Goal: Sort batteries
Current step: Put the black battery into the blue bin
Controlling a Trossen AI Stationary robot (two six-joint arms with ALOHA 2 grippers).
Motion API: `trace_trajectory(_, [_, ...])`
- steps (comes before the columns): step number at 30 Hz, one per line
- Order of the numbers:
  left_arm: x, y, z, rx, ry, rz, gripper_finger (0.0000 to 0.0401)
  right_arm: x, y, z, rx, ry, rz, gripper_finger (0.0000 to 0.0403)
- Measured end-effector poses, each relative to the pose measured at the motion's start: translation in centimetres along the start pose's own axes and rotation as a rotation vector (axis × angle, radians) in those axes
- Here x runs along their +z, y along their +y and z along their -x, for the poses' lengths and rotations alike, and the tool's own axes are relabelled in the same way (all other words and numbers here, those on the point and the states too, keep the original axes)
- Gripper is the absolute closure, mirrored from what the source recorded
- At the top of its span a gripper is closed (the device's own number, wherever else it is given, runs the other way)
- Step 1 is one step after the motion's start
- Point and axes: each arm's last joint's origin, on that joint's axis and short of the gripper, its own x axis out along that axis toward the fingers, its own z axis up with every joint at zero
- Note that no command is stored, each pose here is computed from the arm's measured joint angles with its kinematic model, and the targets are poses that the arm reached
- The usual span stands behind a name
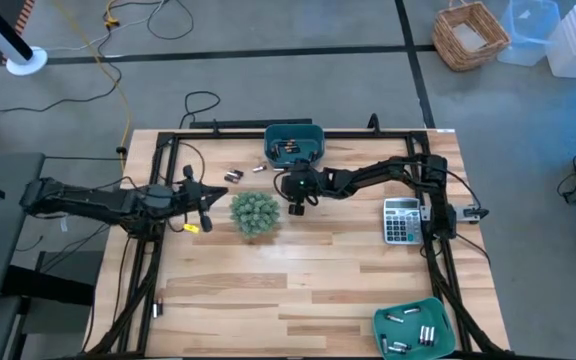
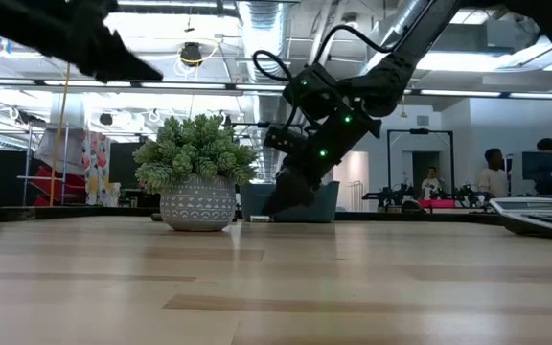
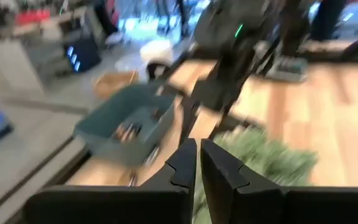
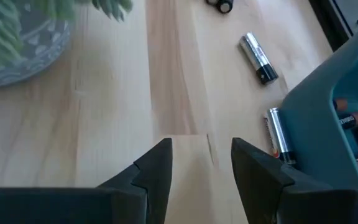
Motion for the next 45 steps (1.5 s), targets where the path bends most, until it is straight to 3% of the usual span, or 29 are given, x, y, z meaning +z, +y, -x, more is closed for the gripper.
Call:
trace_trajectory(8, [-1.5, 2.3, -1.3, 0.156, 0.153, 0.062, 0.0347, 0.2, -0.1, 0.2, -0.002, -0.007, 0.004, 0.0223])
trace_trajectory(14, [-2.2, 3.7, -3.7, 0.203, 0.385, -0.003, 0.032, -0.1, 0.1, 0.2, 0.01, 0.023, 0.008, 0.0223])
trace_trajectory(22, [-1.0, 6.9, -6.9, 0.06, 0.682, -0.127, 0.0308, 0.5, 1.6, 1.2, 0.052, 0.048, 0.016, 0.0223])
trace_trajectory(27, [-1.4, 8.0, -8.9, -0.066, 0.808, -0.228, 0.0308, 2.2, 2.4, 3.3, 0.069, 0.003, 0.035, 0.0223])
trace_trajectory(35, [-4.8, 8.1, -11.0, -0.148, 1.001, -0.338, 0.0294, 4.5, 2.5, 8.3, 0.097, -0.021, 0.054, 0.0223])
trace_trajectory(45, [-7.4, 8.3, -13.4, -0.168, 1.055, -0.442, 0.0258, 5.9, 3.3, 11.5, 0.123, -0.07, 0.079, 0.0223])
